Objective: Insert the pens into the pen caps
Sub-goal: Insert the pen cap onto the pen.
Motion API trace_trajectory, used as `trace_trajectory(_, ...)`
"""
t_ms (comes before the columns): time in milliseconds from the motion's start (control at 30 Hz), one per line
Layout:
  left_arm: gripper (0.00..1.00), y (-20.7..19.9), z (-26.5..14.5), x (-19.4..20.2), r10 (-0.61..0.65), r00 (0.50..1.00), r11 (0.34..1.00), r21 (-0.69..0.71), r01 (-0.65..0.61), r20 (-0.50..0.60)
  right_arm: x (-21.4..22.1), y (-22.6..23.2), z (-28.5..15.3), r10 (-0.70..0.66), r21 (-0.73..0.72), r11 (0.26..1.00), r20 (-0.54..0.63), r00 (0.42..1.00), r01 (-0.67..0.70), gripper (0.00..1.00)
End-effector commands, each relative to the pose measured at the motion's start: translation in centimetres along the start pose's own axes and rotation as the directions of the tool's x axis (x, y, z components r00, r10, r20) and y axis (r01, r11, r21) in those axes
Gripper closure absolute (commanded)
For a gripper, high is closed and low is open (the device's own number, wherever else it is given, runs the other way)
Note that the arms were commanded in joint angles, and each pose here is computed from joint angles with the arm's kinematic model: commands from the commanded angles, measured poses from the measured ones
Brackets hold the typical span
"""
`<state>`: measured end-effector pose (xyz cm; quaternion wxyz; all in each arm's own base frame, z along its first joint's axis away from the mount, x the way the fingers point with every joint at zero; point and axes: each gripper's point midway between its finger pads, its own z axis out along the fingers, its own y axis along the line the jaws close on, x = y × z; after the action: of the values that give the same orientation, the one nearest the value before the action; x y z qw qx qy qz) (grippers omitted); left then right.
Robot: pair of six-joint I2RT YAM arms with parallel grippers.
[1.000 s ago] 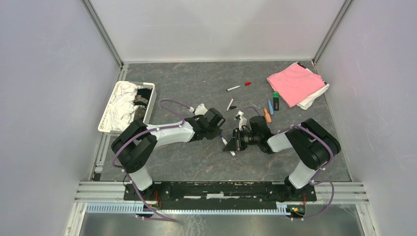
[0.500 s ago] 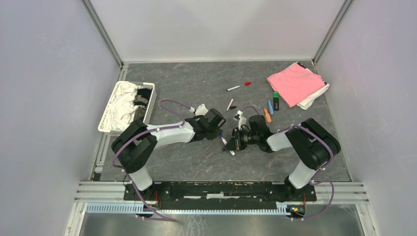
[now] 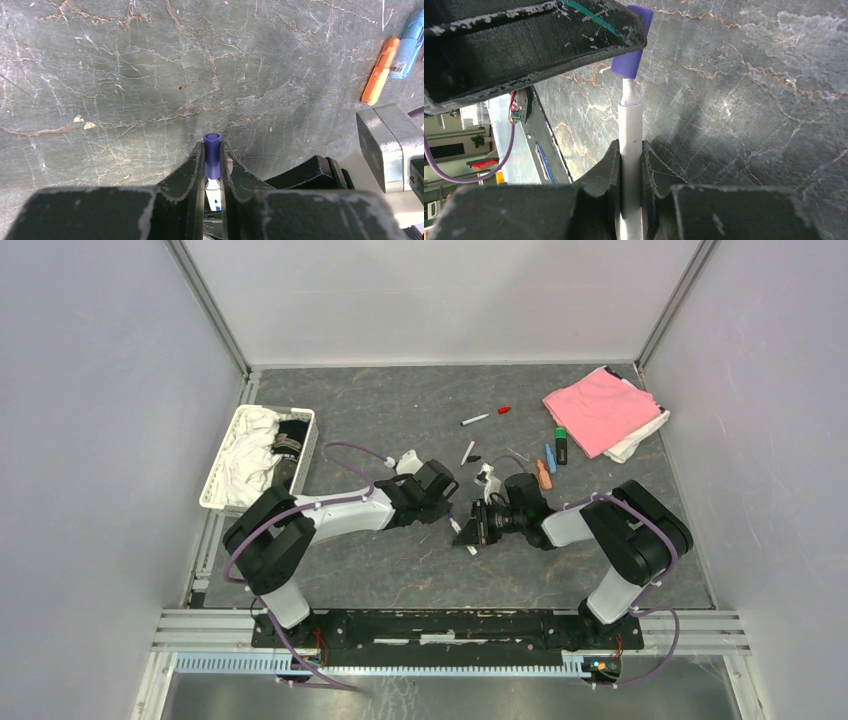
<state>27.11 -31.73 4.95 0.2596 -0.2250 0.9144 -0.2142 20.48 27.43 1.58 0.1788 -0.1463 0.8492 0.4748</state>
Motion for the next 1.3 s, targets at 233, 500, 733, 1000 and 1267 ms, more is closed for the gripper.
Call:
trace_trajectory(233,0.98,-0.7,-1.0,0.0,-0.032,0.999,0.999,0.019,0.032,0.014,-0.3,-1.7,-0.1,-0.019,0.092,0.996,0.043,0.999,0.015,1.0)
trace_trajectory(500,0.98,-0.9,-1.2,1.1,-0.017,1.0,1.0,0.025,0.017,-0.008,-0.9,-1.5,-0.3,-0.052,0.09,0.995,0.059,0.997,0.047,1.0)
trace_trajectory(733,0.98,-1.2,-1.0,2.2,-0.002,1.0,1.0,0.019,0.002,-0.021,-1.3,-0.8,-0.4,-0.073,0.064,0.996,0.078,0.994,0.068,1.0)
trace_trajectory(1000,0.98,-1.8,-1.6,2.8,0.043,0.999,0.999,0.007,-0.043,0.004,-1.5,-0.9,-0.5,-0.071,0.075,0.995,0.081,0.994,0.065,1.0)
trace_trajectory(1267,0.98,-4.3,-3.3,4.2,0.011,1.0,0.997,0.072,-0.011,0.003,-2.8,0.4,-1.0,-0.208,0.042,0.978,0.14,0.968,0.204,1.0)
